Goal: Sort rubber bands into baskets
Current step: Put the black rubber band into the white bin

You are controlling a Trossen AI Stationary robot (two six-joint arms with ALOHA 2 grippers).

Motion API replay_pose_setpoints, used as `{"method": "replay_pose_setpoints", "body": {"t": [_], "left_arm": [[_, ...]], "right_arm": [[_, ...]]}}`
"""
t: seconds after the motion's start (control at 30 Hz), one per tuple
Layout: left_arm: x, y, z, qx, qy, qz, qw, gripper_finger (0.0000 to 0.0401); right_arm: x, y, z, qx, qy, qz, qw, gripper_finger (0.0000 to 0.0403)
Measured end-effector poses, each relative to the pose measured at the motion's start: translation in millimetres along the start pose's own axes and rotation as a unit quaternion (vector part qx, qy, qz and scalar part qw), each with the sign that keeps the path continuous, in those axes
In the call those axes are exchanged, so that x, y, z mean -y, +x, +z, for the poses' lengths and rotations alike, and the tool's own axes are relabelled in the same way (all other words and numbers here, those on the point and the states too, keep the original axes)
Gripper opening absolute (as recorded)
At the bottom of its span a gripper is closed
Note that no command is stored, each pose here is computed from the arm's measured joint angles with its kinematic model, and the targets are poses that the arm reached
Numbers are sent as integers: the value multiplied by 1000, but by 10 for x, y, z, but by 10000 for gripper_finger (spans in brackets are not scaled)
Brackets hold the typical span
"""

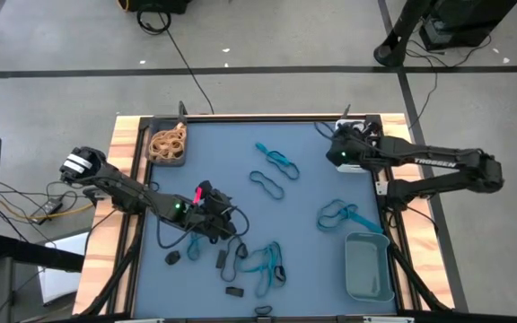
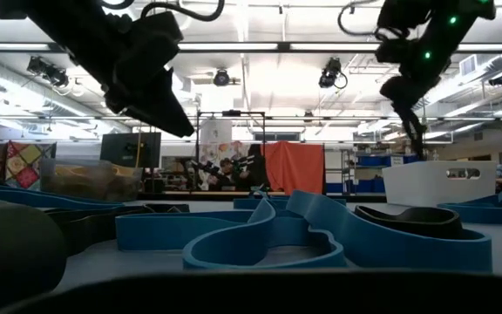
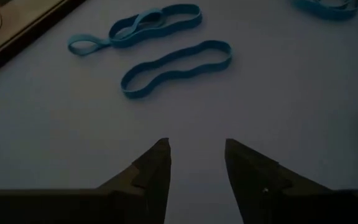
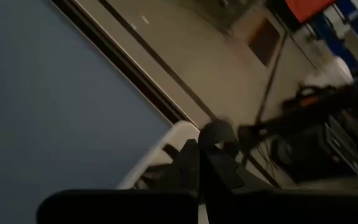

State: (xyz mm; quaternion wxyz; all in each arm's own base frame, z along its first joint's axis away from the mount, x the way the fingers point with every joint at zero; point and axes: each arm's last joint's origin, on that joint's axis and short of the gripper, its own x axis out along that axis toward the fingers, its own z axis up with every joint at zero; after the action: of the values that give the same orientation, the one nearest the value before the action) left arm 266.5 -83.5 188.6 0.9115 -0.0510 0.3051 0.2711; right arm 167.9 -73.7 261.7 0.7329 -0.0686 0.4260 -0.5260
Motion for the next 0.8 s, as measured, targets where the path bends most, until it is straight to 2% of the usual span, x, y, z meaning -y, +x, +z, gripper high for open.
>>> {"method": "replay_pose_setpoints", "body": {"t": [0.17,0.4,0.63,0.8], "left_arm": [[8,-4,-7,-6,-2,-8,1000,156],[-47,-72,-38,-30,-4,-3,1000,156],[-36,-258,-9,-20,-2,-31,999,156],[-36,-349,-83,-61,2,-54,997,156]], "right_arm": [[54,175,-91,-58,8,-23,998,15],[36,389,-311,-124,20,-2,992,31],[30,404,-298,-122,34,25,992,114],[30,402,-297,-122,58,24,991,185]]}}
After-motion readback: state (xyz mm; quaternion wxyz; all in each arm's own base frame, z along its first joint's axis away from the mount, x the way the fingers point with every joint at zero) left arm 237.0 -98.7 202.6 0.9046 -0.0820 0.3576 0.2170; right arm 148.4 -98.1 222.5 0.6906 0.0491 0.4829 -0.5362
